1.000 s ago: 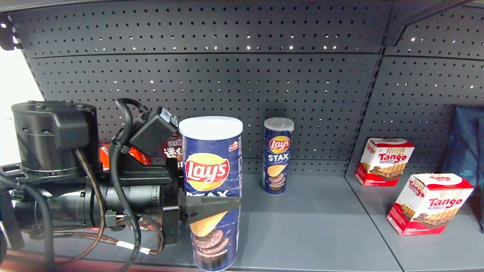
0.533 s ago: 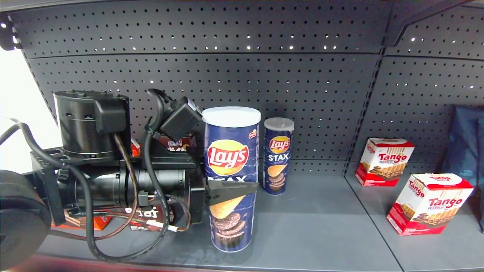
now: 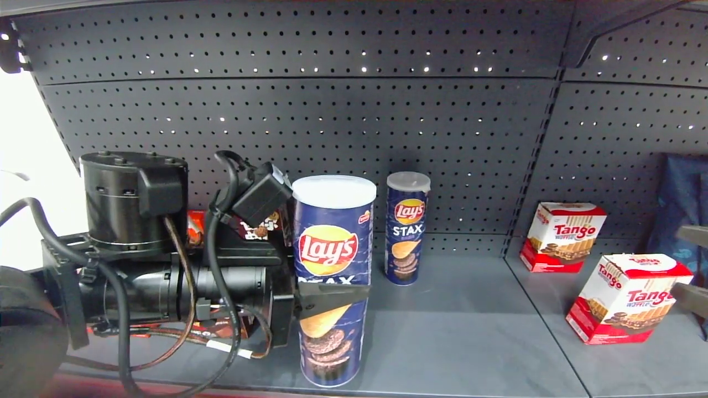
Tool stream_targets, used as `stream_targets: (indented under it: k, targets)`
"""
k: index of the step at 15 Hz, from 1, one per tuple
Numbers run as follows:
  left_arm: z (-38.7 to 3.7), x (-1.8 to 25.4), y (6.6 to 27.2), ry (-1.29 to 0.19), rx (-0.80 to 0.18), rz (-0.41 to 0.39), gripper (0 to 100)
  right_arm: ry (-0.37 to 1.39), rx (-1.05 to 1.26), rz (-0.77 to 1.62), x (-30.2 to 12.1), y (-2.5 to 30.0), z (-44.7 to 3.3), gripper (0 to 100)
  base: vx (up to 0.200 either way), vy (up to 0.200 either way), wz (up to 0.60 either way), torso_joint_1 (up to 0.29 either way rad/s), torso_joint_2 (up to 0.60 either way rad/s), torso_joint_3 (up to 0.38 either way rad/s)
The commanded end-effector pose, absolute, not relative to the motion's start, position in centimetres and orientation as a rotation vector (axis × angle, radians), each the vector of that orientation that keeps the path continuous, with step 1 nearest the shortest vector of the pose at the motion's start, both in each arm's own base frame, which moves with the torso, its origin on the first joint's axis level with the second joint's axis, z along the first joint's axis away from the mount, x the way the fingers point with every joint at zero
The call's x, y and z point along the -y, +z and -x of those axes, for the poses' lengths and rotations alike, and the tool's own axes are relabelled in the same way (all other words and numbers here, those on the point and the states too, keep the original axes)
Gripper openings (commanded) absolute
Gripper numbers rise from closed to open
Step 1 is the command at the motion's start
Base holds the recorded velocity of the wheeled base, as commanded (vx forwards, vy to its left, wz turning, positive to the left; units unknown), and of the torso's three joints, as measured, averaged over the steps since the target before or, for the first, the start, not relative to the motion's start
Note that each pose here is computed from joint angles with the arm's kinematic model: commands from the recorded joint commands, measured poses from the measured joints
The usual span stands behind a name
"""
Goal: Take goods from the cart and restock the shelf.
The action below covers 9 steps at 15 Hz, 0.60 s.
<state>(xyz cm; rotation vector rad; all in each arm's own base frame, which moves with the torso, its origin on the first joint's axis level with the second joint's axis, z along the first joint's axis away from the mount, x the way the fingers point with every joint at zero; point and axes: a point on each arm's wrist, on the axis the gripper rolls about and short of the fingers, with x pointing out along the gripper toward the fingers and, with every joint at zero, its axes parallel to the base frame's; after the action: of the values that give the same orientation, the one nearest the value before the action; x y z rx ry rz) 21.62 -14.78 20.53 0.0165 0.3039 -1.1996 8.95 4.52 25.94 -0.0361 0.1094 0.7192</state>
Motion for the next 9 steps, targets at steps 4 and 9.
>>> stream_targets:
  k: [4, 9]
  targets:
    - [-19.7, 13.5, 20.7, -1.196, -0.289, -0.016, 0, 0.777, -0.208, 0.098, -8.2, 25.1, -15.6, 100, 0.000, 0.000, 0.00, 0.000, 0.00, 0.000]
    - [-20.2, 12.9, 21.0, -1.165, -0.278, -0.013, 0, 0.776, -0.262, 0.122, -9.9, 24.7, -19.5, 100, 0.000, 0.000, 0.00, 0.000, 0.00, 0.000]
